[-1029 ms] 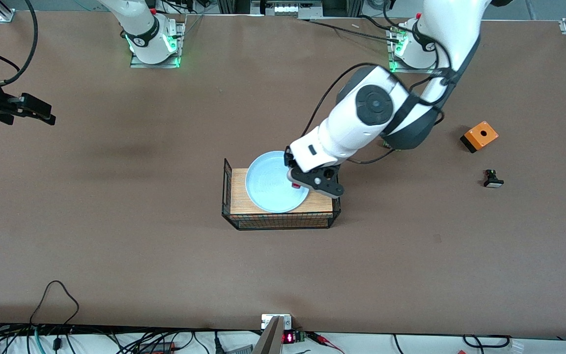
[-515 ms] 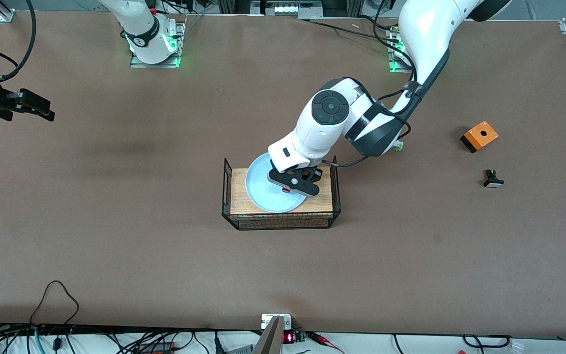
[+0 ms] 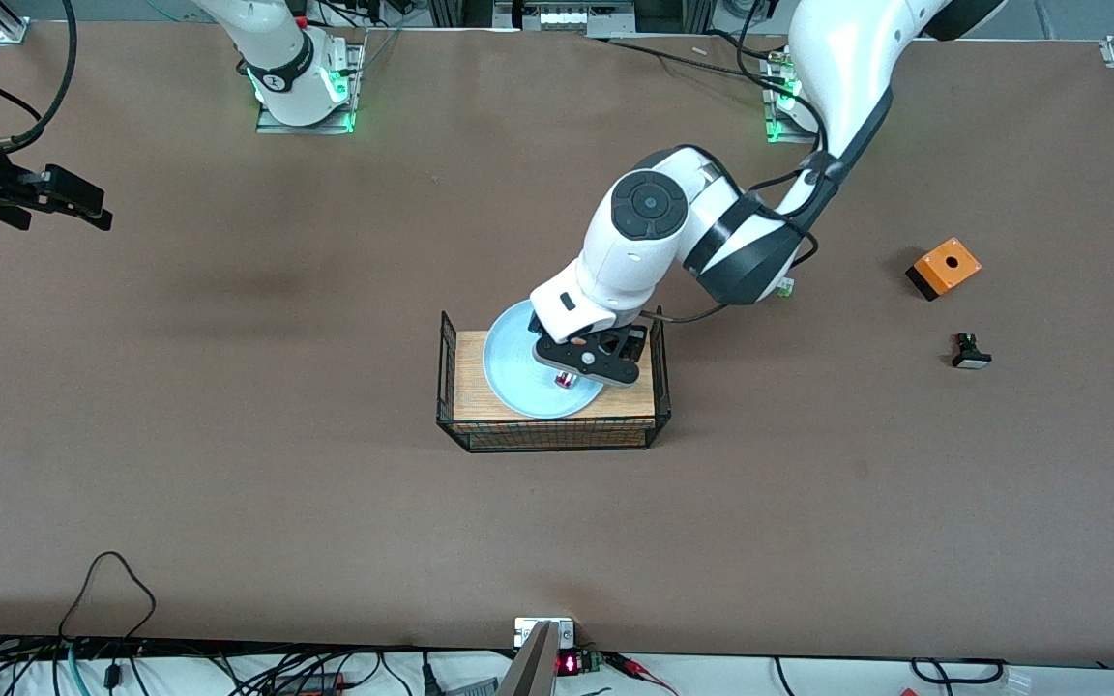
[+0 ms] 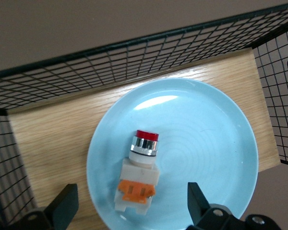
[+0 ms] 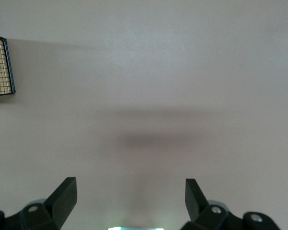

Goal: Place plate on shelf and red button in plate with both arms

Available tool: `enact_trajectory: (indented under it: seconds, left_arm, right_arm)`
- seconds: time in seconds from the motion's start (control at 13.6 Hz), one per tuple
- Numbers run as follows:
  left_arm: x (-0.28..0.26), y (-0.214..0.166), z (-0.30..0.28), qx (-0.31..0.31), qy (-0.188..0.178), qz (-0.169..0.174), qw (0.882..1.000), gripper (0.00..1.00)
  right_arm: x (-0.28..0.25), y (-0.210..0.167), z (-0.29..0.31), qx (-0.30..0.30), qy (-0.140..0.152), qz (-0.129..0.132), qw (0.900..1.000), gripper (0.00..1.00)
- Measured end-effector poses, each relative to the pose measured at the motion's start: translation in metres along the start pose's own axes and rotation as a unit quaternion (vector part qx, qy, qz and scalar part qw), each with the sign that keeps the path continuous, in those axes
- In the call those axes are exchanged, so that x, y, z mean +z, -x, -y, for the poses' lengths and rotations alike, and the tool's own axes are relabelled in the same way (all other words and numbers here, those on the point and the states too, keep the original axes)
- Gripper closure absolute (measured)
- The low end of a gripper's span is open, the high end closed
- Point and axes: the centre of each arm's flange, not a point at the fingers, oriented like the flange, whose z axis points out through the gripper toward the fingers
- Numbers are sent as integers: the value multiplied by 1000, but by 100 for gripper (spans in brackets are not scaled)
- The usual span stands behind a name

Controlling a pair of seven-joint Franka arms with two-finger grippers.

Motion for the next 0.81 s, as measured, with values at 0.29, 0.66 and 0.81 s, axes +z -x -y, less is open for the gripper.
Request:
enact_trajectory:
  seconds: [0.29,0.66,0.81]
  left_arm:
    - [-109,12,52,-52,-60,36,996,0]
    - [-187,13,185,-80,-81,66,991,0]
    - [-196,26,242,-67,-85,83,991,0]
  right_arm:
    - [-2,0,0,0,0,-4,1000,0]
    - [-3,0,1,-1,0,-6,1000,0]
    - [-3,0,1,-1,0,-6,1000,0]
